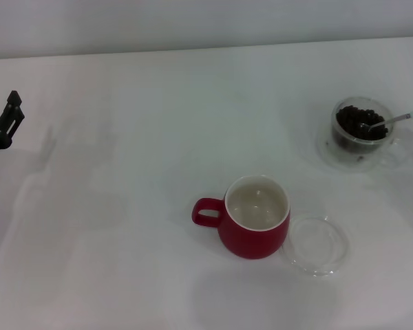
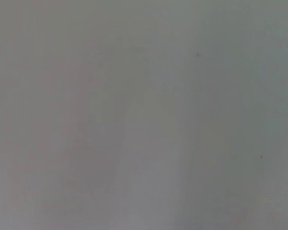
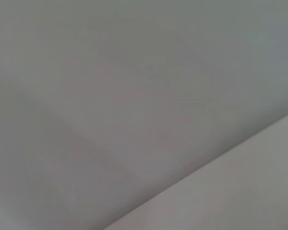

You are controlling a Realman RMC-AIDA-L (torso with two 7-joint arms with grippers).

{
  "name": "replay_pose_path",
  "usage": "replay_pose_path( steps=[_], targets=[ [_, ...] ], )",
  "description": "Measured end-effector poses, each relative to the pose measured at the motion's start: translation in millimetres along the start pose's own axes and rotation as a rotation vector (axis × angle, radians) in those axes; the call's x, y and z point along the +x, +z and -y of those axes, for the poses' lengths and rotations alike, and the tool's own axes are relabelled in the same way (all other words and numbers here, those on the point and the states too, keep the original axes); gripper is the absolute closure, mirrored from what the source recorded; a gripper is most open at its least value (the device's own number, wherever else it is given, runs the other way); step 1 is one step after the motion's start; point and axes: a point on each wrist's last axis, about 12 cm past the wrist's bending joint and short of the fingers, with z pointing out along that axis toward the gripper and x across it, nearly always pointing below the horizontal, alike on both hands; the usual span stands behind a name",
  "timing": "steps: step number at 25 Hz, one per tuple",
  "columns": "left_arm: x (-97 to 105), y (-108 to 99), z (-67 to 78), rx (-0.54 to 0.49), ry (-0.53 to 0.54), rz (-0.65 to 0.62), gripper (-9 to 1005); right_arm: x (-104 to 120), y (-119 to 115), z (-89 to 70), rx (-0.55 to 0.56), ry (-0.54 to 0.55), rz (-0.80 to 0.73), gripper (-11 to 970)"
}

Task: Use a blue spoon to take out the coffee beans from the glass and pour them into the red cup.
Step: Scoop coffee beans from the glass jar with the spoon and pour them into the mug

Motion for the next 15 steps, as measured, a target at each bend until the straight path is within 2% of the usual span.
replay_pose_path(
  steps=[7,15],
  targets=[
    [-0.2,0.3,0.1,0.000,0.000,0.001,267,0.8,-0.4,5.0,0.030,0.097,0.005,812],
    [-0.1,0.1,0.1,0.000,0.000,0.001,266,0.1,-4.4,7.2,0.038,0.136,0.023,812]
  ],
)
